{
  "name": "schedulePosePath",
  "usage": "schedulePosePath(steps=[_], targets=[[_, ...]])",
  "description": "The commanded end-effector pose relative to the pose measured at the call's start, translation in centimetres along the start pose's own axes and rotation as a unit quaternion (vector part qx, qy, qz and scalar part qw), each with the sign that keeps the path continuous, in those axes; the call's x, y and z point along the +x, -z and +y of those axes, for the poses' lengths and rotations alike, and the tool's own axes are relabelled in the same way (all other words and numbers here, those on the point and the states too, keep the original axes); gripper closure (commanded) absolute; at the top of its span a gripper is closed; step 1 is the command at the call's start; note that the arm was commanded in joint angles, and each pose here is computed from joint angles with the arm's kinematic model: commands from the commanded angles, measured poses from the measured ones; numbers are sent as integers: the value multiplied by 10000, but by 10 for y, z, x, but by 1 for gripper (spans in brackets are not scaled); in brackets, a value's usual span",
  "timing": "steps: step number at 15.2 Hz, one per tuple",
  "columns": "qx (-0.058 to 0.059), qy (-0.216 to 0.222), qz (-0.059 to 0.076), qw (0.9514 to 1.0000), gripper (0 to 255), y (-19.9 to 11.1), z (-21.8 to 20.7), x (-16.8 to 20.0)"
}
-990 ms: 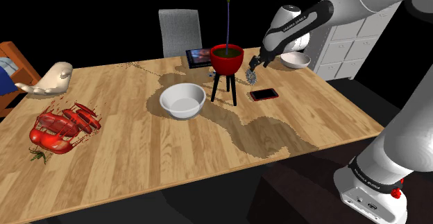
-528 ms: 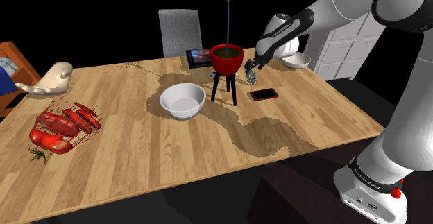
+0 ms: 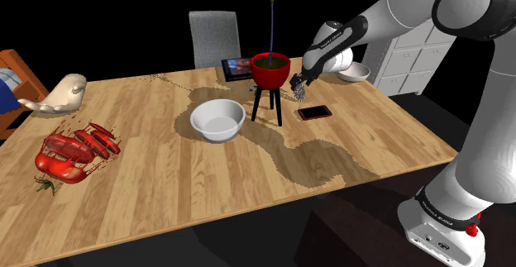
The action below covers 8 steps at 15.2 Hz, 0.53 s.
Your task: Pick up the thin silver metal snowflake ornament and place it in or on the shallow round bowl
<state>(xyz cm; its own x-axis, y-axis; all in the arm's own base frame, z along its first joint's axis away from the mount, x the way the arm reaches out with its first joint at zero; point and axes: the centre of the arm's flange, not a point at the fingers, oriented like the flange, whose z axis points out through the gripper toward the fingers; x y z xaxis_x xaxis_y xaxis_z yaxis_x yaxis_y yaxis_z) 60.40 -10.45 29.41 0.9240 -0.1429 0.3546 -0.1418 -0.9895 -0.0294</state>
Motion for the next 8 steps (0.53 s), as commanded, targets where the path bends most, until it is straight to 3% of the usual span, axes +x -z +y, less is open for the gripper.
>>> schedulePosePath(steps=[1, 2, 3, 8], targets=[[0, 0, 0, 10000, 0, 0, 0, 0], [0, 0, 0, 10000, 0, 0, 0, 0], [0, 0, 0, 10000, 255, 0, 0, 0], [0, 0, 0, 10000, 255, 0, 0, 0]])
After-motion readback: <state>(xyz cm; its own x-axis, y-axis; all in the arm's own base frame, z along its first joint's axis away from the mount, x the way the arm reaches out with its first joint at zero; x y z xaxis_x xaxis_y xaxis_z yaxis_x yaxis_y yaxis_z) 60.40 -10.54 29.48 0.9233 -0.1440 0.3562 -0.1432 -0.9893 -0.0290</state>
